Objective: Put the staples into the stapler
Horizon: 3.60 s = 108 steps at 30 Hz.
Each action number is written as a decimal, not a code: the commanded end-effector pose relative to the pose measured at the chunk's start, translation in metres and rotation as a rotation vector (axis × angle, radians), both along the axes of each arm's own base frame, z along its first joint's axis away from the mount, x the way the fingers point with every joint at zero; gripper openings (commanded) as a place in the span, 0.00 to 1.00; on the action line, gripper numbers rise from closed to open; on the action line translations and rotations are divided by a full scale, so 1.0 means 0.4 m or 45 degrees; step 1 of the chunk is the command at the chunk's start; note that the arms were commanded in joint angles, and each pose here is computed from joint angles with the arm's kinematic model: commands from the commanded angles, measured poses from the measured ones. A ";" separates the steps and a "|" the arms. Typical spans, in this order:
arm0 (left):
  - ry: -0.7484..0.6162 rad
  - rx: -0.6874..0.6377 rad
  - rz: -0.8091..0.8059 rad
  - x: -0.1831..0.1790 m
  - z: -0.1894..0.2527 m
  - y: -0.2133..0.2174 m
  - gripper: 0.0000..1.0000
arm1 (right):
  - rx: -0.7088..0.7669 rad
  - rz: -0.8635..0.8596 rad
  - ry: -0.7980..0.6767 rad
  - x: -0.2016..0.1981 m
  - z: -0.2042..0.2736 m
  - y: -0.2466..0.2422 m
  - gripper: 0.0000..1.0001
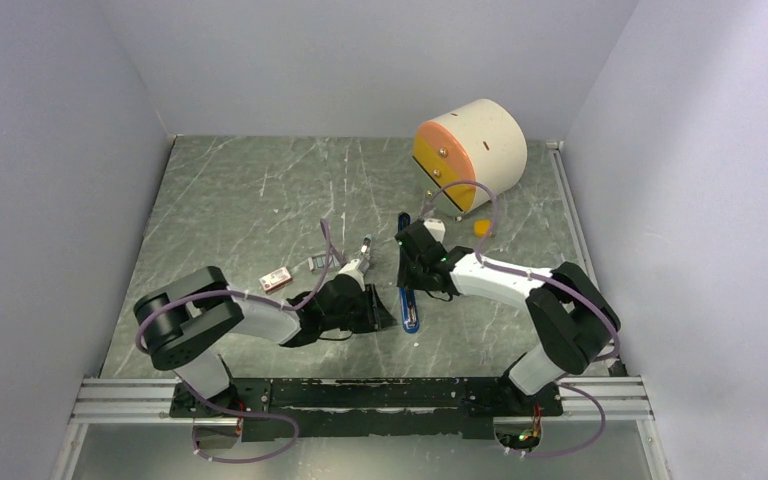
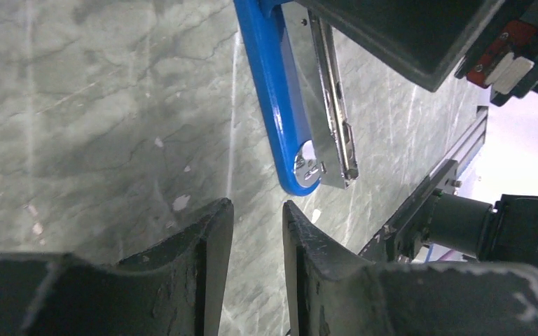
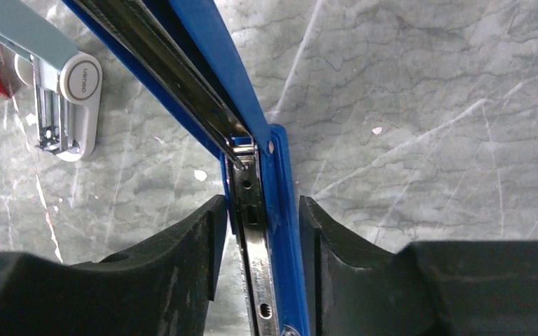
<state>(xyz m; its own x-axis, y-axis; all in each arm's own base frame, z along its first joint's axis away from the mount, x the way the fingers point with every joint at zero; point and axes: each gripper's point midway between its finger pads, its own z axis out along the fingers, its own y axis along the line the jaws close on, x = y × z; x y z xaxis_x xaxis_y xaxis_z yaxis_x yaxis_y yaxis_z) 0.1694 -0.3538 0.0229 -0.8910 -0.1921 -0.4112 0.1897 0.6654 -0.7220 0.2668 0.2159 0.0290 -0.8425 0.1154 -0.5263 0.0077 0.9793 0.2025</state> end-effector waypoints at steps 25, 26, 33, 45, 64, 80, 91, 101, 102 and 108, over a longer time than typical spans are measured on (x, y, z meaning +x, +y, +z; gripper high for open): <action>-0.581 0.399 0.494 0.137 0.363 0.338 0.43 | -0.109 -0.198 -0.264 0.201 0.050 0.042 0.17; -0.581 0.394 0.496 0.136 0.364 0.340 0.43 | -0.101 -0.193 -0.268 0.209 0.050 0.046 0.17; -0.573 0.424 0.484 0.133 0.351 0.343 0.44 | -0.064 -0.147 -0.268 0.232 0.047 0.060 0.28; -0.573 0.467 0.473 0.137 0.348 0.343 0.44 | 0.042 -0.035 -0.334 0.211 0.172 0.079 0.52; -0.772 0.340 0.837 0.109 0.676 0.572 0.71 | 0.069 0.185 -0.421 0.153 0.277 0.306 0.52; -0.772 0.363 1.015 0.067 0.685 0.712 0.91 | -0.037 0.161 -0.278 0.131 0.133 0.467 0.36; -0.730 0.363 0.986 0.068 0.654 0.691 0.88 | -0.182 0.081 -0.253 0.146 0.052 0.483 0.42; -0.759 0.317 0.931 0.069 0.663 0.667 0.86 | -0.224 0.081 -0.261 0.163 0.018 0.493 0.38; -0.756 0.317 0.935 0.068 0.661 0.669 0.86 | -0.225 0.077 -0.264 0.165 0.016 0.493 0.38; -0.760 0.296 0.942 0.067 0.664 0.672 0.86 | -0.239 0.074 -0.266 0.170 0.002 0.496 0.39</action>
<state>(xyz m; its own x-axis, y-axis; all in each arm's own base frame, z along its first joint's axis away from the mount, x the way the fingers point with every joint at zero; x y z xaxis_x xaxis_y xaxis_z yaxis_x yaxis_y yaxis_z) 0.1954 -0.0849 0.2862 -0.2255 -0.4615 -0.8580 -0.0510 0.8851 -0.4627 0.3266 0.4133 0.0276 -0.7381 -0.0650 -0.6716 -0.1063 0.9941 0.0207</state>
